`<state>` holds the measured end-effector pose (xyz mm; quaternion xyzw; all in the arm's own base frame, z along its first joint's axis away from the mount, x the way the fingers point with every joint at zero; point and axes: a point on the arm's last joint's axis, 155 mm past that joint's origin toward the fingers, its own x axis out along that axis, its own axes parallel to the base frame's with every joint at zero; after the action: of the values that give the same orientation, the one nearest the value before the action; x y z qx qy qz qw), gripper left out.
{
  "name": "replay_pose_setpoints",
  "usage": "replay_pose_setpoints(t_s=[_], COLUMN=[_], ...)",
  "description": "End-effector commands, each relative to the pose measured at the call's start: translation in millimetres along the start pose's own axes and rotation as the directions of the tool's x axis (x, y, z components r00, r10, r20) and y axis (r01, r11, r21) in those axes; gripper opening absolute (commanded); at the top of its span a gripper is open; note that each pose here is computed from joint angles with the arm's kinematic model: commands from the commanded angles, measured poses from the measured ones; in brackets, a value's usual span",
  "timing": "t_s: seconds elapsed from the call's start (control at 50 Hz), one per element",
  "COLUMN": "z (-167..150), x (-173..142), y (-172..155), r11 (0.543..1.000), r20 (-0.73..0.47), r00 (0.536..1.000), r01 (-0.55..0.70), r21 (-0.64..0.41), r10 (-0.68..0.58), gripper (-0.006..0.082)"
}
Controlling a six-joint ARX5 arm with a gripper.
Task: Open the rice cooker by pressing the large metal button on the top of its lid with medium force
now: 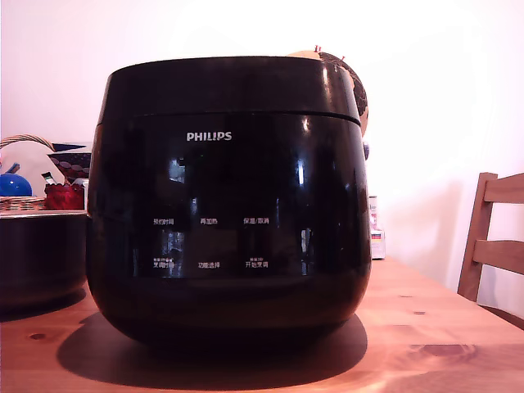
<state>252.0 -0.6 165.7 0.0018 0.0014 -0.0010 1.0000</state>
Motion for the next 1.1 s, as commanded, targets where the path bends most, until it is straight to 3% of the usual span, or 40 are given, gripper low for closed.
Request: replay_pose_setpoints(t_s=[0.0, 0.32, 0.5, 0.62, 0.72, 0.74, 0.76, 0.96, 1.08], z=[36, 47, 82, 101, 104, 106, 105, 120, 128], x=[-4, -7, -21, -38, -56, -56, -61, -76, -74], y=[-14, -23, -43, -74, -104, -105, -113, -145, -157], r11=[0.996, 0.989, 0.940, 0.859, 0.755, 0.753, 0.719, 0.566, 0.508], r20=[0.160, 0.189, 0.261, 0.255, 0.185, 0.175, 0.155, 0.067, 0.033], r00=[0.983, 0.972, 0.934, 0.874, 0.798, 0.799, 0.769, 0.617, 0.551], r01=[0.089, 0.145, 0.295, 0.468, 0.602, 0.601, 0.636, 0.755, 0.790], r21=[-0.004, -0.028, -0.170, -0.208, -0.260, -0.268, -0.279, -0.332, -0.344], r10=[-0.087, -0.137, -0.245, -0.414, -0.573, -0.575, -0.620, -0.784, -0.834], gripper=[-0.0019, -0.0019, -0.0019, -0.0019, -0.0019, -0.0019, -0.0019, -0.0019, -0.0019])
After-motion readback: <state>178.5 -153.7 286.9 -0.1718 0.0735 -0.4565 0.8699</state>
